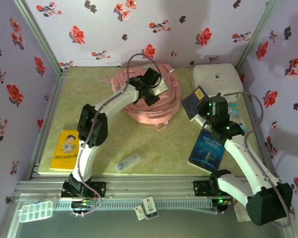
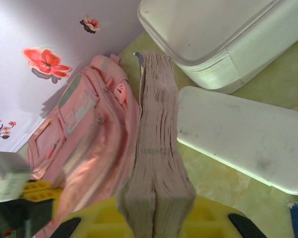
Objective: Pack the student bag
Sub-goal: Open the student bag at the top-center of the table, then place the book in the student bag.
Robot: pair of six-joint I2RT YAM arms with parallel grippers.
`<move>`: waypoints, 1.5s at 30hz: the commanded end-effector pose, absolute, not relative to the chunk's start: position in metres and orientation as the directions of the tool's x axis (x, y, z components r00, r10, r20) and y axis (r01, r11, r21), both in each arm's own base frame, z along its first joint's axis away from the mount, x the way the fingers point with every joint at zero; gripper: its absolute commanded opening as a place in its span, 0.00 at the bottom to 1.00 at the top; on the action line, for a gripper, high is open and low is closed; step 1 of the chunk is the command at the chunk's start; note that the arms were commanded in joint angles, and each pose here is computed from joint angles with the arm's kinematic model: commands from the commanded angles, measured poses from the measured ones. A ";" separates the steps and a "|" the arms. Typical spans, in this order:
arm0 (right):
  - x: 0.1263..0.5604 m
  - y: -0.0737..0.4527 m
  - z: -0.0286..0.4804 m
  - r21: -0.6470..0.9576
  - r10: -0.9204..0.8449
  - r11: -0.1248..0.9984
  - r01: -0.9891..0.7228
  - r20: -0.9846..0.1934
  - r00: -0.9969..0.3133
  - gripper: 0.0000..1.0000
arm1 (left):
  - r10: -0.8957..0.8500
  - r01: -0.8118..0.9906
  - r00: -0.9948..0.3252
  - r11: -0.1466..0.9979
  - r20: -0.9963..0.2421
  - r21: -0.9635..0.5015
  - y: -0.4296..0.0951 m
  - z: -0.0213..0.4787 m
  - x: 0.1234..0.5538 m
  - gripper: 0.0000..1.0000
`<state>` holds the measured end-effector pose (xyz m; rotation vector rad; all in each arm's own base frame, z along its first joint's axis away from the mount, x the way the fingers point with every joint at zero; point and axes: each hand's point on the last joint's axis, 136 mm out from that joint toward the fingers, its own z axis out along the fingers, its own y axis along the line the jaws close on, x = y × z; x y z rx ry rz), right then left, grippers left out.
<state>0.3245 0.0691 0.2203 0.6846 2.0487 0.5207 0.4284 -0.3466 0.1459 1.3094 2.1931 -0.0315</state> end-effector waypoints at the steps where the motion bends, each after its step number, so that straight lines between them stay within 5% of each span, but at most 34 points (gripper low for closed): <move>1: 0.322 0.058 0.232 0.610 0.672 0.739 0.288 -0.632 -0.386 0.15 | 0.639 0.743 -0.308 0.624 -0.705 0.241 -0.360 0.236 0.436 0.00; 8: 0.323 0.079 0.243 0.689 0.692 0.700 0.186 -0.590 -0.417 0.16 | 0.425 0.641 -0.272 0.749 -0.863 0.167 -0.358 0.311 0.443 0.00; 19: 0.316 0.082 0.264 0.708 0.684 0.697 0.108 -0.613 -0.395 0.17 | 0.383 0.596 -0.293 0.790 -0.876 0.146 -0.351 0.319 0.446 0.00; 37: 0.376 0.190 0.288 0.935 0.762 0.304 -0.181 -0.353 -0.543 0.13 | 0.207 0.532 -0.353 0.846 -0.912 -0.014 -0.340 0.381 0.433 0.00; 45: 0.430 0.226 0.249 0.941 0.794 0.330 -0.069 -0.316 -0.519 0.14 | 0.202 0.522 -0.378 0.852 -0.904 -0.028 -0.338 0.375 0.433 0.00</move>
